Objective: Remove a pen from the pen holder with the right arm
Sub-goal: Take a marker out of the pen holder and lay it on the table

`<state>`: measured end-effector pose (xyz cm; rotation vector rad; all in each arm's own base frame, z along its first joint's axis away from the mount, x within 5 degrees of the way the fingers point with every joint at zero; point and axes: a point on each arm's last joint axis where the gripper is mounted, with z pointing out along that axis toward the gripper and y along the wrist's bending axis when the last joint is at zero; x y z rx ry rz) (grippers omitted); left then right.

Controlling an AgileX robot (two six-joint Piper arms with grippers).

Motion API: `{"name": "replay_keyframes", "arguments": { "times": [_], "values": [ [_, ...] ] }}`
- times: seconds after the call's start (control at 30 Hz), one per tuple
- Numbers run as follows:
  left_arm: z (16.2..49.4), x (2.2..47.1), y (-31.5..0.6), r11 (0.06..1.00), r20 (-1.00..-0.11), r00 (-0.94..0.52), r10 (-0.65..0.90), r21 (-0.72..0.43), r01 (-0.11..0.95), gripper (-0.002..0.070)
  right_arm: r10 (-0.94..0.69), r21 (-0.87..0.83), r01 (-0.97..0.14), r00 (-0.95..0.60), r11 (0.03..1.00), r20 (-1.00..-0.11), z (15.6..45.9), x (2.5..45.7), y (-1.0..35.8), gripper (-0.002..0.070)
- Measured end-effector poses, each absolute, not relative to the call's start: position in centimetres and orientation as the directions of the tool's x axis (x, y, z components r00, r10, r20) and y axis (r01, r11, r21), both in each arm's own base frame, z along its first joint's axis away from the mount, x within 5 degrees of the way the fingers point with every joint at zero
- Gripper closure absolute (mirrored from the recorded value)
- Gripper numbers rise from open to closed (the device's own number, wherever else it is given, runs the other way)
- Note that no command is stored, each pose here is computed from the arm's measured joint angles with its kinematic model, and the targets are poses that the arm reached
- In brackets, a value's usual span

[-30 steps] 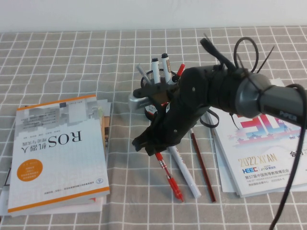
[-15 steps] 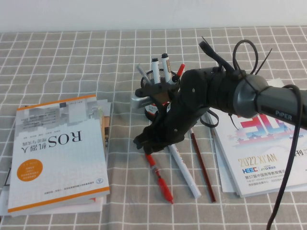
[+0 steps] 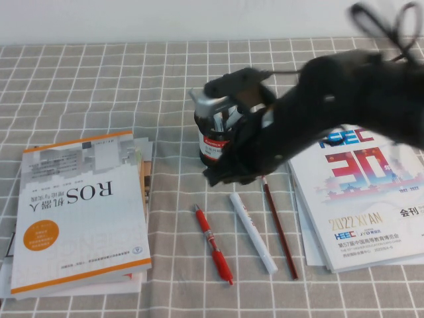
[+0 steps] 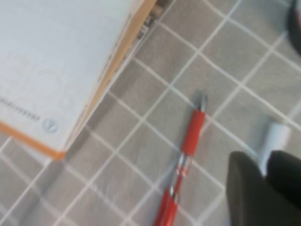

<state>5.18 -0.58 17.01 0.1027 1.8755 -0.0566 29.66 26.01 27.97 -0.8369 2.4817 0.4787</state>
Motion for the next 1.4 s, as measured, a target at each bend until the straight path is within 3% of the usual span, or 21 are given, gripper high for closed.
{"name": "replay_keyframes", "arguments": {
  "times": [0.1,0.33,0.6,0.9,1.17,1.4],
  "values": [
    [17.0,5.2,-0.6,0.995,-0.953,-0.3,0.042,0.013,0.1,0.0678,-0.461,0.157,-0.643,-0.678,0.75,-0.573,30.2,27.7,24.3,0.0665],
    [17.0,5.2,-0.6,0.995,-0.953,-0.3,0.042,0.013,0.1,0.0678,-0.433,0.162,-0.637,-0.667,0.753,-0.606,32.5,23.7,21.0,0.0686],
    [17.0,5.2,-0.6,0.995,-0.953,-0.3,0.042,0.013,0.1,0.0678,-0.469,0.192,-0.633,-0.714,0.75,-0.519,31.9,21.5,19.6,0.0688],
    [17.0,5.2,-0.6,0.995,-0.953,-0.3,0.042,0.013,0.1,0.0678,-0.499,0.144,-0.651,-0.688,0.745,-0.526,31.7,21.7,19.3,0.0688],
    [17.0,5.2,-0.6,0.995,-0.953,-0.3,0.042,0.013,0.1,0.0678,-0.502,-0.049,-0.647,-0.538,0.76,-0.677,30.6,21.1,16.1,0.0688],
    [17.0,5.2,-0.6,0.995,-0.953,-0.3,0.042,0.013,0.1,0.0678,-0.25,0.015,-0.425,-0.561,0.905,-0.789,27.0,18.3,8.4,0.0688]
  ]
}}
